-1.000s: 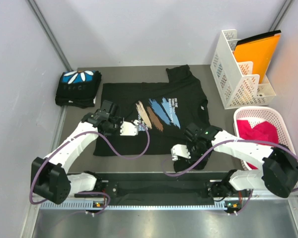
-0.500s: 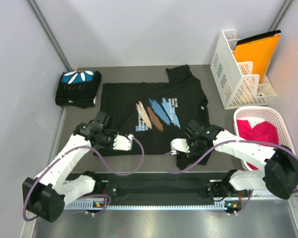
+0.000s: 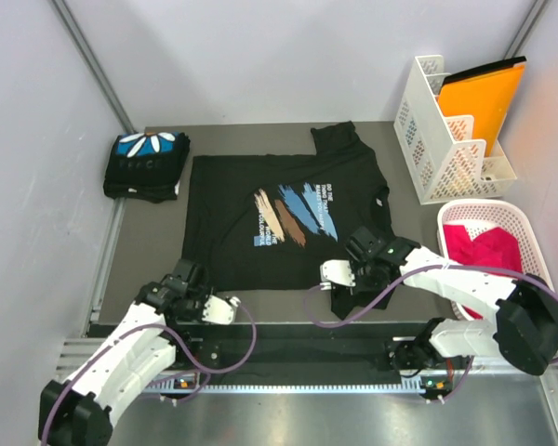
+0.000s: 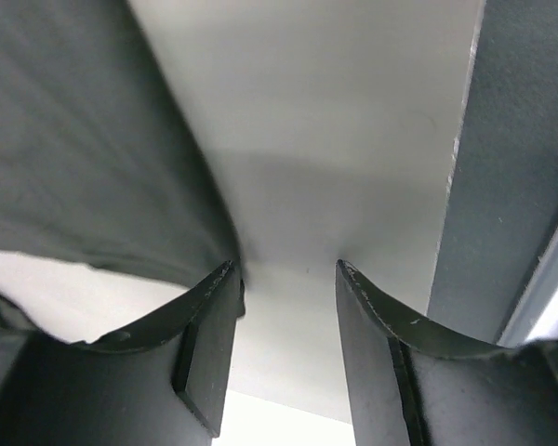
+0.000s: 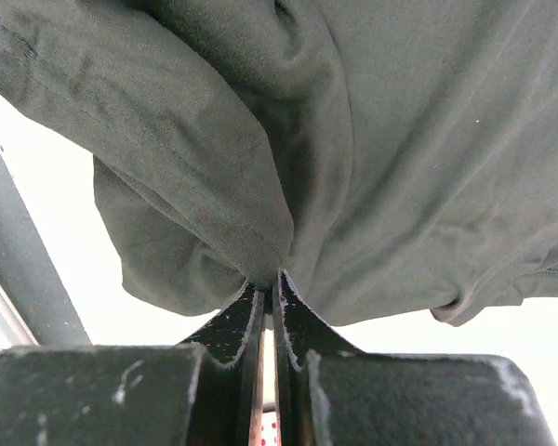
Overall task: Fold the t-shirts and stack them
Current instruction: Fold the tshirt
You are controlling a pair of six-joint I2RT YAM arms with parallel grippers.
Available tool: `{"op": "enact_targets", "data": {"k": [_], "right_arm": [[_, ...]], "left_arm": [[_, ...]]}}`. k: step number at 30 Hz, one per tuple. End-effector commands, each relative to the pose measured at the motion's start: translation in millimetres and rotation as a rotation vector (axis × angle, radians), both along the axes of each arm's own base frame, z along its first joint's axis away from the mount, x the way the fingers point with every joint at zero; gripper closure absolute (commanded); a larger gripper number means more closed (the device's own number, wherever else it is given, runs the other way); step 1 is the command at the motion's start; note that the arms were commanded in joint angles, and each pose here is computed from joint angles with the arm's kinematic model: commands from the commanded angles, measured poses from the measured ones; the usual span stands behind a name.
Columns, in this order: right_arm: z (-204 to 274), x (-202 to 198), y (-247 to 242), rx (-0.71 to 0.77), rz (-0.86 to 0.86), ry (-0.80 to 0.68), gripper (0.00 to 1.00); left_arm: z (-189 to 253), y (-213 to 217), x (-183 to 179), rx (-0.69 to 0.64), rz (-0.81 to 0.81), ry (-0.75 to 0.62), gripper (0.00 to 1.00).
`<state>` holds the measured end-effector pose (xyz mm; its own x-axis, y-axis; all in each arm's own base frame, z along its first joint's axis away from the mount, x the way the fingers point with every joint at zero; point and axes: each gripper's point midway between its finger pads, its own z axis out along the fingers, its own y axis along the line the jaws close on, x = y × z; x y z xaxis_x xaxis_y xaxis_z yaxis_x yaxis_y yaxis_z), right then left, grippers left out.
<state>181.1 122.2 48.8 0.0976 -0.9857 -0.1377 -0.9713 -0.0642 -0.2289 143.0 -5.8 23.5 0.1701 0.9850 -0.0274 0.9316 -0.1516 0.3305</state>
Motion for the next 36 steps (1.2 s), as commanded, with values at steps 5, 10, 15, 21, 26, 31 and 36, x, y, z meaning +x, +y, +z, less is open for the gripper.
{"op": "enact_targets", "data": {"k": [5, 10, 15, 21, 26, 31, 36], "right_arm": [[13.8, 9.8, 7.6, 0.058, -0.043, -0.038, 1.00], [13.1, 10.7, 7.1, 0.055, -0.049, -0.035, 1.00], [15.5, 14.3, 7.6, 0.059, -0.058, -0.040, 1.00], [16.6, 18.6, 6.8, 0.060, -0.067, -0.047, 1.00], [20.1, 30.5, -0.7, 0.032, -0.080, -0.102, 1.00], [24.3, 39.1, -6.0, 0.011, -0.086, -0.158, 1.00], [27.8, 40.3, -11.6, -0.001, -0.083, -0.189, 1.00]], "left_arm": [[-11.2, -14.1, 40.5, -0.026, 0.069, -0.046, 0.52], [-17.3, -16.0, 50.2, -0.030, 0.089, -0.063, 0.58], [-23.3, -14.5, 44.0, -0.018, 0.055, -0.048, 0.59], [-22.0, -16.1, 40.9, -0.021, 0.060, 0.001, 1.00], [7.3, -23.8, 64.1, -0.060, 0.113, -0.041, 1.00], [59.5, -35.0, 93.7, -0.117, 0.118, -0.161, 1.00], [99.6, -41.0, 114.1, -0.138, 0.090, -0.260, 1.00]]}}
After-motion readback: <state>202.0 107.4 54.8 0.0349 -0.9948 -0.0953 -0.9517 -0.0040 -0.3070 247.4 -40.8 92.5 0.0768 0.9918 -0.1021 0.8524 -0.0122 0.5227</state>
